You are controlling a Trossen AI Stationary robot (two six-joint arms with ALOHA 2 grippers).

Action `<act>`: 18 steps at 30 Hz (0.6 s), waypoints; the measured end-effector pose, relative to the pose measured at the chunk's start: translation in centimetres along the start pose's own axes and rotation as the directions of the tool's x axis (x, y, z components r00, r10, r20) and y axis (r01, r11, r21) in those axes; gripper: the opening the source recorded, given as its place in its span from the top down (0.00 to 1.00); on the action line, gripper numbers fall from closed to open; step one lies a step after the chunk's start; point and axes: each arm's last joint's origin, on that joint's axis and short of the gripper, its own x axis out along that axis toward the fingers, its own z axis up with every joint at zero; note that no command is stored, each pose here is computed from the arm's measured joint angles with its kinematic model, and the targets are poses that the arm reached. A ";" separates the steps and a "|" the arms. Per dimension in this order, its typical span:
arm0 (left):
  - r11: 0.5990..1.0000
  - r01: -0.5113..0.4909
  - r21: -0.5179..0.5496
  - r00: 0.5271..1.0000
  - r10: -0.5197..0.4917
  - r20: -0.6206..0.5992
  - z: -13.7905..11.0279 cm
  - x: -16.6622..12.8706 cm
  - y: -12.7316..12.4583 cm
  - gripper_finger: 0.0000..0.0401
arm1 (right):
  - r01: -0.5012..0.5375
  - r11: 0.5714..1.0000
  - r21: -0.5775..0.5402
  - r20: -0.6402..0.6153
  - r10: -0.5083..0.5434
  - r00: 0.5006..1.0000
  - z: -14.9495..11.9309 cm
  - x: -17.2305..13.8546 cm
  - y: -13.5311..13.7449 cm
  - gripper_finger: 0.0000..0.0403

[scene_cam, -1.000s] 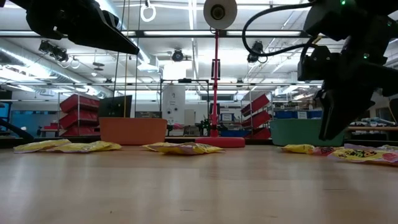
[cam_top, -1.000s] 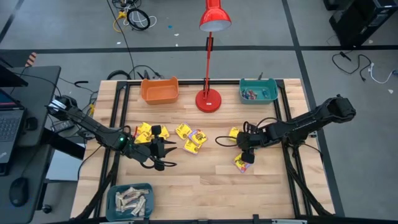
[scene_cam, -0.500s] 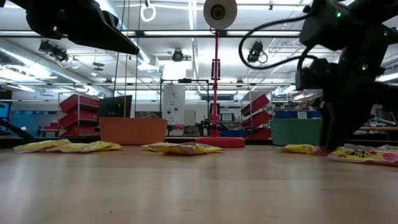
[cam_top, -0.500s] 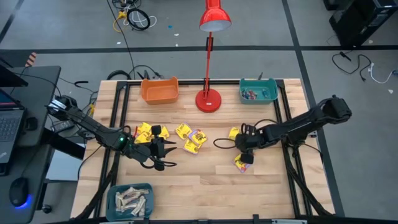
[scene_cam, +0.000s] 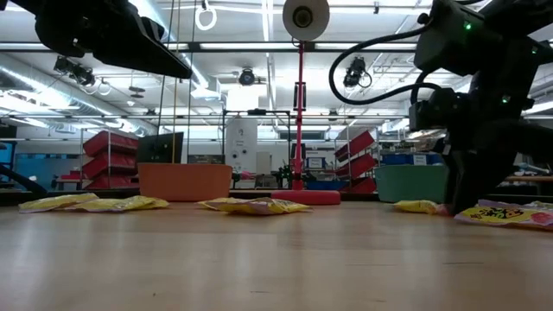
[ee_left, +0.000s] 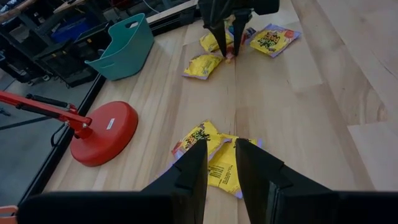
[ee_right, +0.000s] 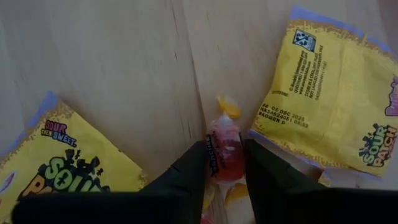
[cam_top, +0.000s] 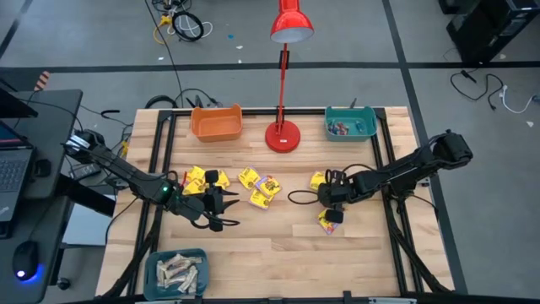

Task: Sort candy
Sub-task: Put the small red candy into the green bin

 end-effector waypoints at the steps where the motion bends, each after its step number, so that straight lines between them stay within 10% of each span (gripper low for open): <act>1: 1.000 0.001 0.000 1.000 -0.001 0.000 0.0 0.0 0.0 0.78 | -0.003 1.000 0.002 0.003 0.003 1.000 0.0 -0.1 0.0 0.78; 18: 1.000 0.000 -0.004 1.000 -0.001 -0.002 0.0 0.0 0.0 0.78 | -0.009 1.000 0.020 0.010 0.008 1.000 0.1 -0.4 -0.1 0.89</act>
